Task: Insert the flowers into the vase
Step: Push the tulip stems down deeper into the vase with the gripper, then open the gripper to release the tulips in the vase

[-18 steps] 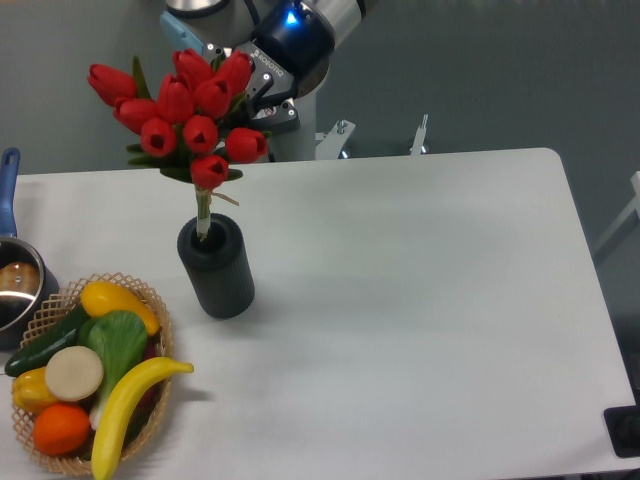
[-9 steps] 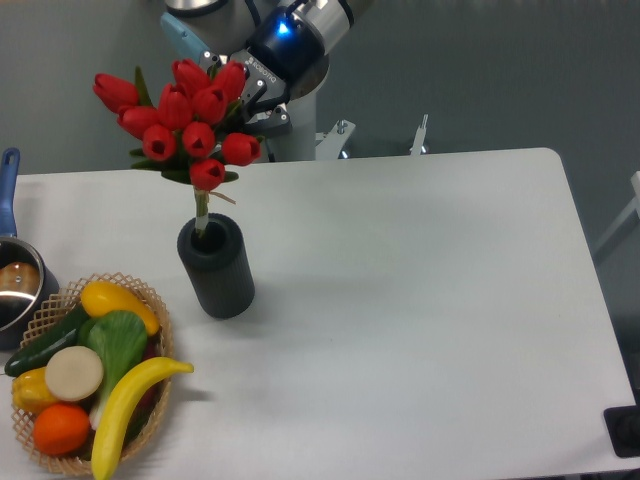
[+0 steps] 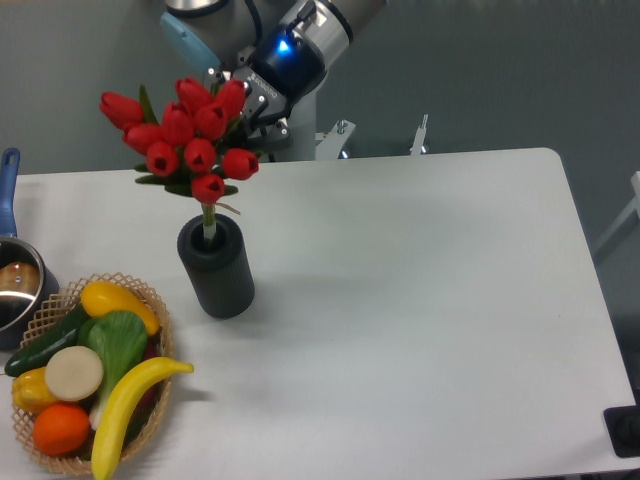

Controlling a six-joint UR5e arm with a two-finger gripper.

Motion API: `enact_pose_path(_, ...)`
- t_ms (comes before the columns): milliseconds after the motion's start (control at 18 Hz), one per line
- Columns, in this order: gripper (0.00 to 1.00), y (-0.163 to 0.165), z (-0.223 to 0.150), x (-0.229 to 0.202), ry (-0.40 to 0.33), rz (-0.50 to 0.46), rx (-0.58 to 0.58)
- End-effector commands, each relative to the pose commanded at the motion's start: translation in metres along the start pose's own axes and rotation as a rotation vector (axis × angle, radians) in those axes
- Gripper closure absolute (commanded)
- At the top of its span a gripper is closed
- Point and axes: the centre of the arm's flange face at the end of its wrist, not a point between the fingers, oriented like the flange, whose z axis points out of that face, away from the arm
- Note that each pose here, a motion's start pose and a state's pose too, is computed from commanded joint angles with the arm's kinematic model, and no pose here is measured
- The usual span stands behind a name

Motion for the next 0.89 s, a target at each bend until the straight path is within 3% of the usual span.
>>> enact_pose_path(389, 0.91, 0.037, 0.019, -0.02, 0.034, -0.079, -0.034)
enact_pose_path(889, 0.84, 0.053, 0.037, -0.023, 0.077, -0.118, -0.05)
